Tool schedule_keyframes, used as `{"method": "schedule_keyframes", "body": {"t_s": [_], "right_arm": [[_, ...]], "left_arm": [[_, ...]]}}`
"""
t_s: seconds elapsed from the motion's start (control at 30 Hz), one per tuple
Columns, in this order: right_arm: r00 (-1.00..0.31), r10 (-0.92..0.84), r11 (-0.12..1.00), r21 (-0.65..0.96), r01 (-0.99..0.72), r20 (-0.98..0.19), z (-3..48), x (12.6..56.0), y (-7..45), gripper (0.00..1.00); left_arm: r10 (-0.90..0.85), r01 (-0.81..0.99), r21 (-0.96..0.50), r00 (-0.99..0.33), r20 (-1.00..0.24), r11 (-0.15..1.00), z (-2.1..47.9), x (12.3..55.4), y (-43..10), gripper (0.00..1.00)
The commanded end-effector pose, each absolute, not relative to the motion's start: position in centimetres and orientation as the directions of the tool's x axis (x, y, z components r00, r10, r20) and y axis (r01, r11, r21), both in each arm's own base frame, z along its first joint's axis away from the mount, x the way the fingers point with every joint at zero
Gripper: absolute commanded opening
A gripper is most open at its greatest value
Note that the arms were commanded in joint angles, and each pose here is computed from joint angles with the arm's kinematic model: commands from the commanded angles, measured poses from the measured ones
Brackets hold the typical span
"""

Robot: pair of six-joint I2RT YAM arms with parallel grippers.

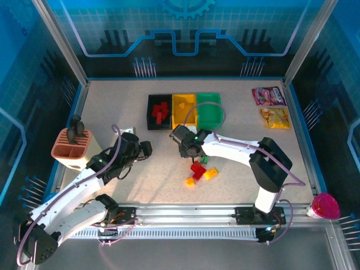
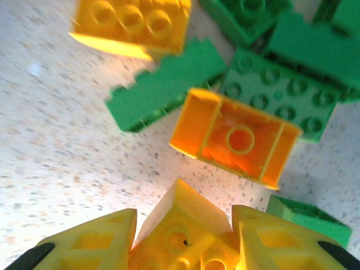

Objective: Sort the legos into containers by color

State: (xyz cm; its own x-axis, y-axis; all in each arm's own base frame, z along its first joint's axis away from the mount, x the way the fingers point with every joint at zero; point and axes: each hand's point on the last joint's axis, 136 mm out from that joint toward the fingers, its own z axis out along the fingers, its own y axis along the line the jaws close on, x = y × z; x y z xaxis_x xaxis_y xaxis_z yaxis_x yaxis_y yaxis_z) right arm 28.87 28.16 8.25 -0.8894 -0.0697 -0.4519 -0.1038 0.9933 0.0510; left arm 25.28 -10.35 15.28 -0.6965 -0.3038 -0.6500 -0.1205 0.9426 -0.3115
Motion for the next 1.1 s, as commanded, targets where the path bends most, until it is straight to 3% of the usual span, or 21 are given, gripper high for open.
{"method": "schedule_keyframes", "body": {"t_s": [0.0, 0.27, 0.53, 0.77, 0.83, 0.9, 0.93, 1.07], "right_arm": [[-0.828, -0.068, 0.989, 0.069, -0.128, -0.557, 13.5, 32.3, 27.9, 0.31], [-0.797, -0.059, 0.982, 0.106, -0.153, -0.601, 17.0, 40.1, 27.4, 0.33], [-0.825, -0.069, 0.981, 0.110, -0.157, -0.560, 14.9, 46.2, 28.0, 0.33], [-0.835, -0.079, 0.984, 0.093, -0.153, -0.544, 13.3, 48.6, 28.4, 0.35], [-0.840, -0.083, 0.983, 0.094, -0.157, -0.537, 13.0, 48.7, 28.5, 0.41], [-0.843, -0.086, 0.982, 0.098, -0.162, -0.531, 13.0, 48.6, 28.6, 0.63], [-0.842, -0.091, 0.979, 0.105, -0.172, -0.532, 13.2, 48.5, 28.7, 0.68], [-0.822, -0.087, 0.974, 0.124, -0.188, -0.562, 14.8, 47.4, 28.7, 0.73]], "left_arm": [[-0.331, -0.134, -0.344, -0.716, -0.614, 0.929, 14.2, 24.9, -10.8, 0.70], [-0.344, -0.139, -0.374, -0.752, -0.562, 0.917, 11.6, 23.1, -12.0, 0.69], [-0.303, -0.114, -0.354, -0.783, -0.544, 0.928, 9.6, 21.5, -13.9, 0.70], [-0.284, -0.089, -0.352, -0.783, -0.554, 0.932, 10.0, 21.6, -14.7, 0.70], [-0.279, -0.080, -0.353, -0.782, -0.558, 0.932, 10.1, 21.7, -14.9, 0.70], [-0.272, -0.072, -0.354, -0.784, -0.558, 0.933, 10.3, 21.9, -15.2, 0.70], [-0.269, -0.064, -0.358, -0.786, -0.557, 0.932, 10.5, 22.1, -15.6, 0.70], [-0.252, -0.037, -0.368, -0.792, -0.556, 0.929, 11.4, 22.8, -16.8, 0.72]]}}
